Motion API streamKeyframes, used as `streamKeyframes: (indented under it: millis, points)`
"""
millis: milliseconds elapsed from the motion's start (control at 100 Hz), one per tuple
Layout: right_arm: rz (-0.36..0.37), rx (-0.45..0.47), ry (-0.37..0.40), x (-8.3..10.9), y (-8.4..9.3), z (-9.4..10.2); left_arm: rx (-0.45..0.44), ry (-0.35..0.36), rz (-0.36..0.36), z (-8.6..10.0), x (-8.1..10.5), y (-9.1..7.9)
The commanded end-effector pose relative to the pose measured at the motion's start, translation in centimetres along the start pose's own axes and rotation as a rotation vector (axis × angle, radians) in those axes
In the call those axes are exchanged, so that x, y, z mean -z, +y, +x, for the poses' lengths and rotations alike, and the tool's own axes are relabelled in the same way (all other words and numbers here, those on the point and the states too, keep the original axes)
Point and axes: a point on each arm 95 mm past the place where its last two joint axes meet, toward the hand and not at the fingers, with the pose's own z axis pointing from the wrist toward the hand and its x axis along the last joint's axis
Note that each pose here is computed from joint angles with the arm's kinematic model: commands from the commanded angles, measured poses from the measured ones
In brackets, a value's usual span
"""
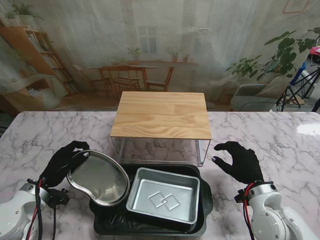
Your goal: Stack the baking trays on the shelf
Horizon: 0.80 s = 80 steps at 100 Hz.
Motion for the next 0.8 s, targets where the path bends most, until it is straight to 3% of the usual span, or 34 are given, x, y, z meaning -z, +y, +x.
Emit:
streamKeyframes:
  millis: [0, 420, 790]
  points:
    - [0.005, -0.002, -0.007, 0.1, -0.1, 0.0, 0.022, 0.008, -0.037, 0.5, -0.6, 1.5]
    - [0.009, -0.006, -0.012, 0.0, -0.2, 0.0, 0.093, -0.002, -0.075, 1.8, -3.3, 5.5]
    - [0.008, -0.012, -0.016, 0.0, -0.1, -0.2, 0.119, -0.042, -0.104, 1.6, -5.3, 9.0]
